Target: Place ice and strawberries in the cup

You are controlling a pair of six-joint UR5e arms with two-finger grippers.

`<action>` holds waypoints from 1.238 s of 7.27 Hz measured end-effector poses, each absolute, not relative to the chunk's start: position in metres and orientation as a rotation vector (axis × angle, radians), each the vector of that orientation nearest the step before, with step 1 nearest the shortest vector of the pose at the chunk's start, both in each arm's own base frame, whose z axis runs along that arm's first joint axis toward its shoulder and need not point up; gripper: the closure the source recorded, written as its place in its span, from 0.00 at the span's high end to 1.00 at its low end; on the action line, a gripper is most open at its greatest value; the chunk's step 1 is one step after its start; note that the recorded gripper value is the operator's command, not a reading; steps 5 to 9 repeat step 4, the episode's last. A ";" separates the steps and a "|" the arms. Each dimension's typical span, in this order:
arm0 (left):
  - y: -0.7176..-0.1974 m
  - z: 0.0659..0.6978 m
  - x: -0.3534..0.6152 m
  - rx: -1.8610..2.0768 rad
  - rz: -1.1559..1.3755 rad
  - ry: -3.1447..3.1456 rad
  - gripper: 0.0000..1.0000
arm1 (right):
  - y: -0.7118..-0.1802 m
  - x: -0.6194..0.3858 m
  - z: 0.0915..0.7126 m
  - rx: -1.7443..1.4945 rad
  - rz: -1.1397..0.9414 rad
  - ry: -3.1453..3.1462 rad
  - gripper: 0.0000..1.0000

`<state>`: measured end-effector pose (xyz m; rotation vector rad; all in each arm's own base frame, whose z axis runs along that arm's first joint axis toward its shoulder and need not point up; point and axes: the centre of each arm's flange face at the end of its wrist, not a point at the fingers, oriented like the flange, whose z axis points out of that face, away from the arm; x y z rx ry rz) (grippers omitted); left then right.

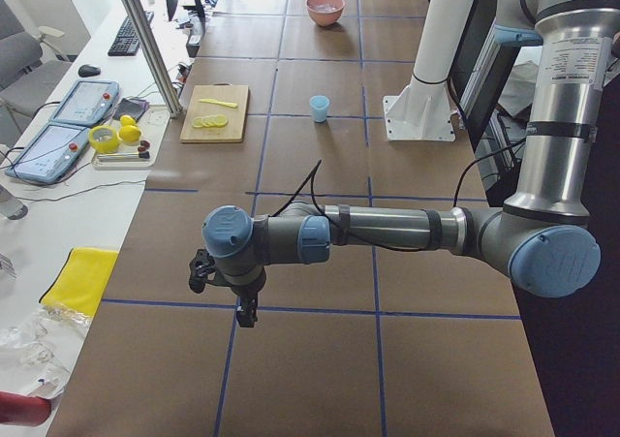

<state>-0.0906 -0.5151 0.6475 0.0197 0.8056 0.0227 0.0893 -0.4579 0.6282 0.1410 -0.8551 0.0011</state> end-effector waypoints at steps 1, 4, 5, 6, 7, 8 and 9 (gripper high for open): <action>-0.515 0.647 -0.091 0.020 0.023 0.806 1.00 | -0.458 0.089 0.628 0.141 0.001 -0.855 1.00; -0.515 0.647 -0.091 0.021 0.024 0.805 1.00 | -0.459 0.089 0.627 0.143 0.000 -0.855 1.00; -0.515 0.647 -0.091 0.021 0.024 0.805 1.00 | -0.459 0.089 0.627 0.143 0.000 -0.855 1.00; -0.515 0.647 -0.091 0.021 0.024 0.805 1.00 | -0.459 0.089 0.627 0.143 0.000 -0.855 1.00; -0.515 0.647 -0.091 0.021 0.024 0.805 1.00 | -0.459 0.089 0.627 0.143 0.000 -0.855 1.00; -0.515 0.647 -0.091 0.021 0.024 0.805 1.00 | -0.459 0.089 0.627 0.143 0.000 -0.855 1.00; -0.515 0.647 -0.091 0.021 0.024 0.805 1.00 | -0.459 0.089 0.627 0.143 0.000 -0.855 1.00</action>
